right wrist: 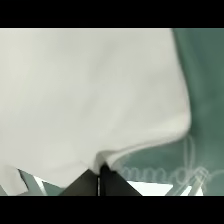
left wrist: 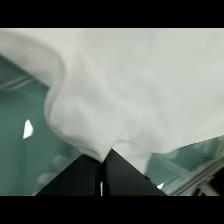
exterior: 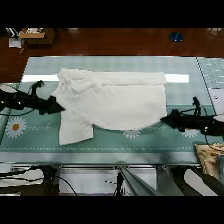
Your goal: Fold the shirts.
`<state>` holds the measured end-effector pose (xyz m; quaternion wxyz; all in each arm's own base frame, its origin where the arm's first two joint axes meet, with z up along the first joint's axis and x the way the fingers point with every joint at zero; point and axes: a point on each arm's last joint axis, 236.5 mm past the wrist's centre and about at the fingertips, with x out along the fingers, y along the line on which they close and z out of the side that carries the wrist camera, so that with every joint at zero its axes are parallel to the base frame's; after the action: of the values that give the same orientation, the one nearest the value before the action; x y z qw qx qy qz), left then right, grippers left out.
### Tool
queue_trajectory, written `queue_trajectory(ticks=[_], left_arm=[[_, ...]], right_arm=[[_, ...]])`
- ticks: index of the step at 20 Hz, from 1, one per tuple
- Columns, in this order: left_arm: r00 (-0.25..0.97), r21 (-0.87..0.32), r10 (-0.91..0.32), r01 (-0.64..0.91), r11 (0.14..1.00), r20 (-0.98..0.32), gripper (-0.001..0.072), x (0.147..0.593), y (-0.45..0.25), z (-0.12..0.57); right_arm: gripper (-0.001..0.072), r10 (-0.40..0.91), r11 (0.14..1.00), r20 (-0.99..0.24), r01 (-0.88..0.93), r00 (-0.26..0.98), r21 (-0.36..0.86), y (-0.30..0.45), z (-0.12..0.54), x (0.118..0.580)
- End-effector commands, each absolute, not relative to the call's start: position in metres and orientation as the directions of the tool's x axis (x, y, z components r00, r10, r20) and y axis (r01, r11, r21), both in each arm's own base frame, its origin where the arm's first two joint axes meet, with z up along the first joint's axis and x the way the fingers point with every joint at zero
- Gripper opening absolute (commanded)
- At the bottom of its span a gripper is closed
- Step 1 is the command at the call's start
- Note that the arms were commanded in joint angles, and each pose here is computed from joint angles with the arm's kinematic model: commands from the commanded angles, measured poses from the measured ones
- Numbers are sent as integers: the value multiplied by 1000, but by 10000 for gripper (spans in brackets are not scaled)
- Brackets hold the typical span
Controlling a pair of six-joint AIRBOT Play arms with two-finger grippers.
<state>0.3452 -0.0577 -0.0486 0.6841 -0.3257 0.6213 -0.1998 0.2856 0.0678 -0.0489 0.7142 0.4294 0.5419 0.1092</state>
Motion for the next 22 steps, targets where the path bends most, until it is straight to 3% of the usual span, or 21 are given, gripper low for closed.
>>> queue_trajectory(ticks=[1, 5, 7, 10, 13, 14, 17, 19, 22], left_arm=[[372, -779, -737, 55, 625, -565, 18, 396, -56, 64], [569, -679, -753, 410, 609, -332, 18, 400, -74, 251], [639, -531, -739, 558, 638, -215, 18, 374, -87, 345], [735, -239, -677, 654, 718, -21, 19, 313, -106, 471], [799, 51, -570, 572, 819, 192, 19, 234, -117, 567], [820, 96, -514, 507, 856, 252, 19, 211, -115, 588], [866, 114, -316, 295, 949, 388, 19, 145, -98, 620], [888, 92, -223, 203, 975, 403, 19, 109, -92, 616], [939, 45, -167, 161, 986, 300, 19, 78, -96, 580]], right_arm=[[26, 624, 648, -590, 82, 512, 757, 66, 40, 330], [25, 552, 743, -442, -176, 707, 646, 56, 196, 359], [25, 520, 781, -332, -282, 787, 557, 58, 279, 353], [24, 480, 829, -146, -393, 865, 398, 67, 396, 323], [25, 423, 873, 81, -430, 903, 230, 77, 506, 272], [24, 390, 892, 142, -412, 910, 184, 77, 534, 254], [24, 262, 953, 276, -293, 925, 79, 71, 593, 196], [24, 191, 971, 331, -227, 924, 74, 68, 608, 160], [24, 126, 985, 228, -148, 966, 84, 69, 576, 128]])
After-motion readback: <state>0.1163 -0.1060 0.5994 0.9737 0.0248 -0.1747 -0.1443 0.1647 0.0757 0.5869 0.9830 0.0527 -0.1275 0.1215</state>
